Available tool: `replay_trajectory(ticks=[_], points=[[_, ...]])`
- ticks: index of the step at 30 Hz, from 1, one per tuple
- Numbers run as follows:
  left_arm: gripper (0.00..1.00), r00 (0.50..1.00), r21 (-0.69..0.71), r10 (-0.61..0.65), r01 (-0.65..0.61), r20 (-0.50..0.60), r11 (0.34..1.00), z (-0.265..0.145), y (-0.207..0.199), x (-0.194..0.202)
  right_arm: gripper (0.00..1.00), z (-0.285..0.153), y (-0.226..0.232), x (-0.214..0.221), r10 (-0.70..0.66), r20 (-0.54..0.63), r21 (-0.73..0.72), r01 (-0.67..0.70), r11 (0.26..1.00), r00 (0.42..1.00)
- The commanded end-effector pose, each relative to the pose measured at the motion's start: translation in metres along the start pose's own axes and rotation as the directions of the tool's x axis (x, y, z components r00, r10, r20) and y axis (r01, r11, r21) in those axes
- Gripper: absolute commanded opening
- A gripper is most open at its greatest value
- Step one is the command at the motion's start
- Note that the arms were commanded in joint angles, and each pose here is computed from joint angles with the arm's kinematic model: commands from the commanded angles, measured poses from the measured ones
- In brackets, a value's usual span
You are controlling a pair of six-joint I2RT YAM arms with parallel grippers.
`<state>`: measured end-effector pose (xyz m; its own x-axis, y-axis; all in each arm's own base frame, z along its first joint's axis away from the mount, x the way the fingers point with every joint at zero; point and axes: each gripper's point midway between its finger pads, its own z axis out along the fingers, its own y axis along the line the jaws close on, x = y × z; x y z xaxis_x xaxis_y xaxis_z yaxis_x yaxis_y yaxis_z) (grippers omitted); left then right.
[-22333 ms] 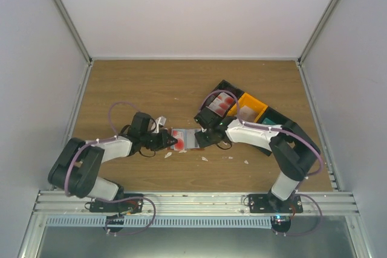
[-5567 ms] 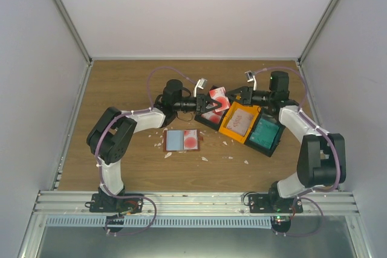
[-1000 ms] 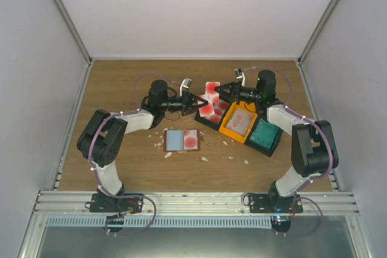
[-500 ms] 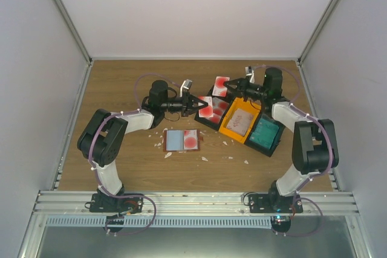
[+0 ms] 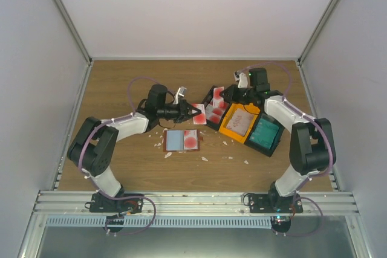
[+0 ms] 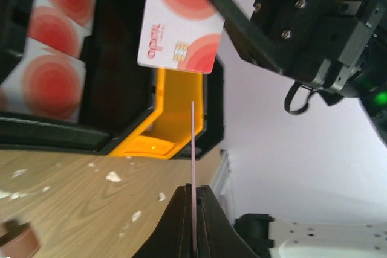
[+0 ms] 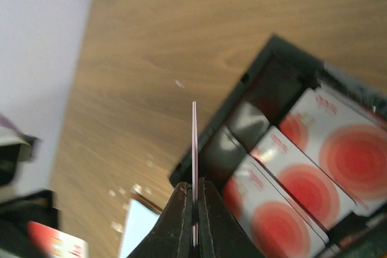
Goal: Put the credit cards into the card holder
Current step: Place the credit card in the storage box.
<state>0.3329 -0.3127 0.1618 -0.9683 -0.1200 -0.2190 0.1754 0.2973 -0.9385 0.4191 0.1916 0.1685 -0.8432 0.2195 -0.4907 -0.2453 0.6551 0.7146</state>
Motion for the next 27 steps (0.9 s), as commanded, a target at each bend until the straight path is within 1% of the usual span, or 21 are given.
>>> replay_trajectory(ticks=[1,4,9,14,20,24,27], points=[[0.00,0.993,-0.173,0.098,-0.085,0.070,0.981,-0.023,0.018,0.001,0.01,0.003,-0.018,0.025,-0.147,-0.101,0.194,0.165,0.967,0.984],[0.00,0.991,-0.234,0.106,-0.084,0.081,0.968,-0.033,0.030,0.007,0.01,0.015,-0.018,0.033,-0.204,-0.156,0.251,0.238,0.938,0.967],[0.00,0.993,-0.290,0.080,-0.053,0.085,0.956,-0.046,0.049,0.021,0.00,0.025,-0.022,0.036,-0.244,-0.195,0.354,0.300,0.886,0.950],[0.00,0.993,-0.328,0.072,-0.037,0.095,0.944,-0.054,0.060,0.026,0.01,0.033,-0.021,0.043,-0.283,-0.239,0.415,0.361,0.835,0.929],[0.00,0.992,-0.343,0.071,-0.032,0.101,0.939,-0.059,0.064,0.025,0.05,0.044,-0.024,0.052,-0.328,-0.309,0.487,0.445,0.751,0.893],[0.00,0.993,-0.346,0.067,-0.029,0.101,0.938,-0.060,0.065,0.025,0.05,0.057,-0.023,0.065,-0.352,-0.376,0.487,0.506,0.712,0.857],[0.00,0.993,-0.349,0.066,-0.027,0.101,0.937,-0.061,0.066,0.025,0.09,0.065,-0.017,0.076,-0.366,-0.419,0.456,0.541,0.706,0.831]])
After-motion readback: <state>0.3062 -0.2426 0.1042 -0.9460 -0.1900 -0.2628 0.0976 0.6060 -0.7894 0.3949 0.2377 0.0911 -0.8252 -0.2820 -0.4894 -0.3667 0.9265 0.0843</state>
